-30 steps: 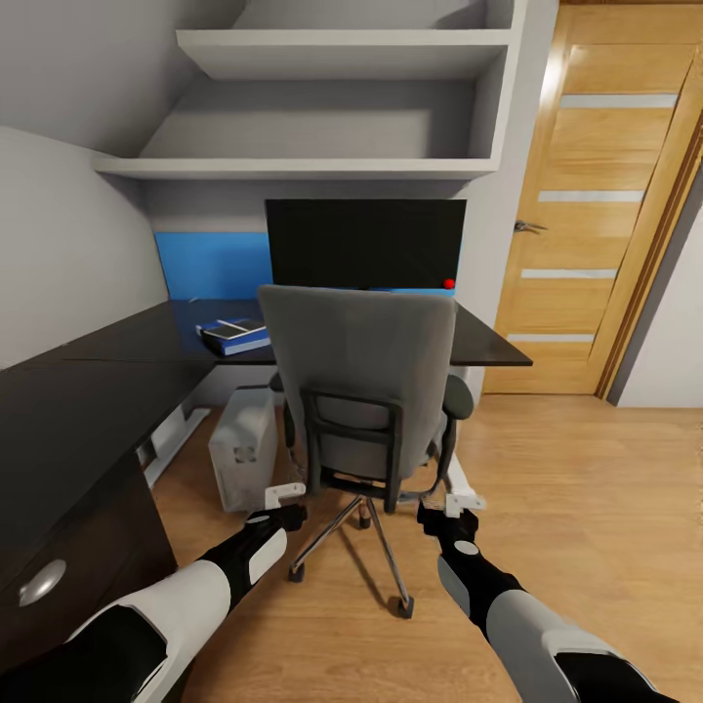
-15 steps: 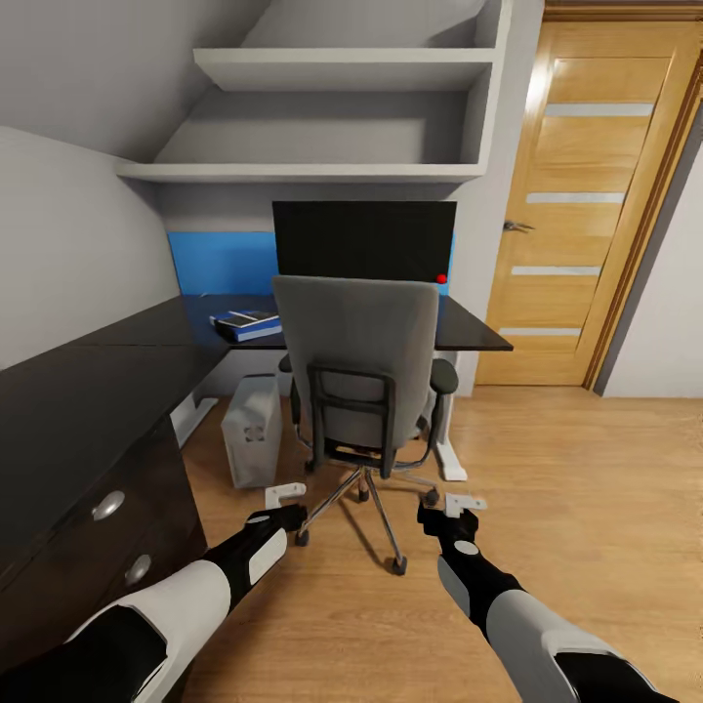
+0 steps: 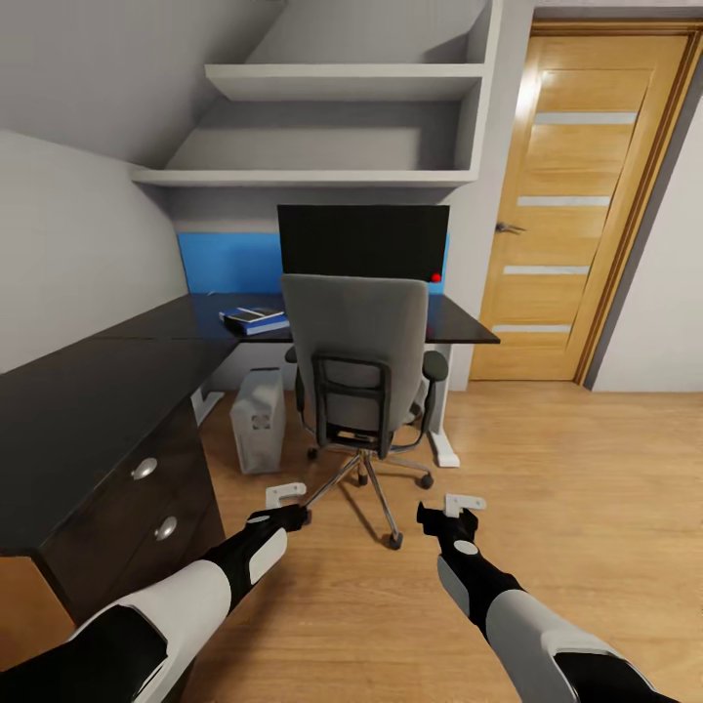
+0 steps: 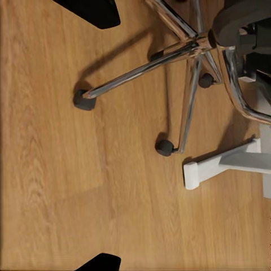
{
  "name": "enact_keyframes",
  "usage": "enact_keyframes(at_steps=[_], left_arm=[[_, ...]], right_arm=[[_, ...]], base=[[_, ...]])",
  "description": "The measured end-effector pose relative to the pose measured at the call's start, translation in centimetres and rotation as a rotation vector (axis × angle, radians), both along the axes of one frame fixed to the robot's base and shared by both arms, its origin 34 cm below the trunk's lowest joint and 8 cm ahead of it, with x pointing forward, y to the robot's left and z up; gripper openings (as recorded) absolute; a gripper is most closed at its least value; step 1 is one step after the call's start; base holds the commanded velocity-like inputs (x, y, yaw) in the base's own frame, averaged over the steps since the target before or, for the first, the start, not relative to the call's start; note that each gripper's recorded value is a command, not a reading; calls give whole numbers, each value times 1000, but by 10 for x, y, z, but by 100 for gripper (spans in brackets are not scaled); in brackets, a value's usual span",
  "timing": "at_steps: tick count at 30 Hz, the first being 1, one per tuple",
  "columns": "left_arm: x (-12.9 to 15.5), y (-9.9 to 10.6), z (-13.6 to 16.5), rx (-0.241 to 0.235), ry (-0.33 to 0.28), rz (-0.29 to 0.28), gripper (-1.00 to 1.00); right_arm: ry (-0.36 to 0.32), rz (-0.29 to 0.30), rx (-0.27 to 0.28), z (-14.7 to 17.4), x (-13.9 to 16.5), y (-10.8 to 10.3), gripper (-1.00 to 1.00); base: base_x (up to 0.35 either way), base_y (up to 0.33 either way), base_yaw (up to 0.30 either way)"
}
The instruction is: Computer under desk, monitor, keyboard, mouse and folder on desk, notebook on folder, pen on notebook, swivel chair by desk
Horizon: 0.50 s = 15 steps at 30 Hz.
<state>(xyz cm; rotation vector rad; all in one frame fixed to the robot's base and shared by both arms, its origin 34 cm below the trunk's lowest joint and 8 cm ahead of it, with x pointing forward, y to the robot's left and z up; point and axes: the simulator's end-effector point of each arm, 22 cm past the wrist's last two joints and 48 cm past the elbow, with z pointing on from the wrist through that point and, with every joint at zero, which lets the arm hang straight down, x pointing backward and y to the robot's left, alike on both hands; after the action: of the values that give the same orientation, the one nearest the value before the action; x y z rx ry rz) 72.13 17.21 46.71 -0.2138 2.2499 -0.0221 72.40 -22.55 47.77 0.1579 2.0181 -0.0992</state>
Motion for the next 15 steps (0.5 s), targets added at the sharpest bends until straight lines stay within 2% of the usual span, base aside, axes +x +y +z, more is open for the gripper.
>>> enact_keyframes(at_steps=[4,5,9,11,13,14,15], left_arm=[[2,0,9,4,-1,0,100],[-6,-15,3,-3,24,-11,100],[-19,-1,-9,26,64,13,100],[-22,9,-10,45,45,37,100],[-21,11,-6,46,19,50,100],[-34,16,-15,45,-13,78,100],[-38,16,-18,47,-9,79,100]], right_arm=[[3,-3,-2,8,2,-2,100],[6,-8,-3,7,0,-5,100],[-12,-23,-6,7,-8,-9,100],[-19,-37,-10,5,-15,-14,100],[-8,-41,-13,0,-23,-17,100],[11,-45,-20,-23,-48,-20,100],[29,-51,-19,-36,-65,-22,100]], base=[[-9,0,0],[0,0,0],[0,0,0],[0,0,0],[-80,0,0],[-188,0,0],[-259,0,0]])
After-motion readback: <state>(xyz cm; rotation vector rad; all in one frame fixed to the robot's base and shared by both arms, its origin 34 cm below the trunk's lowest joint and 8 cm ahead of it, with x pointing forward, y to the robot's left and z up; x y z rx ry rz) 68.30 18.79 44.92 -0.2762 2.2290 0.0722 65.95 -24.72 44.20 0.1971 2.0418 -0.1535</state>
